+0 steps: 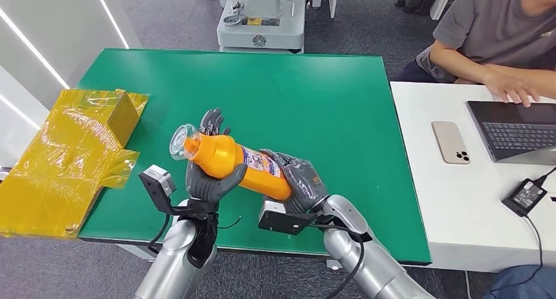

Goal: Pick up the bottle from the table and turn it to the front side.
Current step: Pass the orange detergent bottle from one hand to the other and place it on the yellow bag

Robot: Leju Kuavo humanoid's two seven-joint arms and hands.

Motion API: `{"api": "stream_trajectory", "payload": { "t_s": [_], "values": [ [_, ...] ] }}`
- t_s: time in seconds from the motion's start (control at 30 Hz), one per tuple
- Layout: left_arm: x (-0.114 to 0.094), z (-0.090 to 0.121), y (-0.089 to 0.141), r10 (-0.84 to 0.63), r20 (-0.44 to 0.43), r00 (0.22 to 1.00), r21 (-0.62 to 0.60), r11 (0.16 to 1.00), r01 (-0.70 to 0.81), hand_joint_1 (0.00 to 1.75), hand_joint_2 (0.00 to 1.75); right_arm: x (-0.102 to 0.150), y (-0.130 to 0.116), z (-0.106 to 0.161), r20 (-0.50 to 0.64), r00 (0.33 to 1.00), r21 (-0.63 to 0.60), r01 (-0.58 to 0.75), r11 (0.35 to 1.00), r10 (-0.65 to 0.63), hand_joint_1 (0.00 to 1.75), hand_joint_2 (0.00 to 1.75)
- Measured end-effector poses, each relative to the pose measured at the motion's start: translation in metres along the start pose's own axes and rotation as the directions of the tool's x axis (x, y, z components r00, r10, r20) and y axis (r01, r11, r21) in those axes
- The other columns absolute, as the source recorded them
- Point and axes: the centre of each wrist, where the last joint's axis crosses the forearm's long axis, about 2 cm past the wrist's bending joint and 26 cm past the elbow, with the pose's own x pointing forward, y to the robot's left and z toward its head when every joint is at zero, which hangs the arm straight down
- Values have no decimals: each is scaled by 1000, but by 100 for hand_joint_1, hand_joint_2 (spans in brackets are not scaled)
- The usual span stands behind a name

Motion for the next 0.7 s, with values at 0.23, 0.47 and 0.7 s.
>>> {"api": "stream_trajectory", "payload": {
  "t_s": [0.23,0.47,0.7],
  "values": [
    [-1,2,0,0,-4,1000,7,1000,0,0,175,0,1,0,-7,1000,11,-3,1000,3,175,175],
    [0,2,0,-3,0,1000,15,1000,3,0,175,1,4,2,-19,1000,20,1,1000,-1,175,175],
    [3,2,-1,-7,14,1000,20,1000,7,0,175,3,13,8,-38,999,28,15,1000,-14,175,175]
  ]
}}
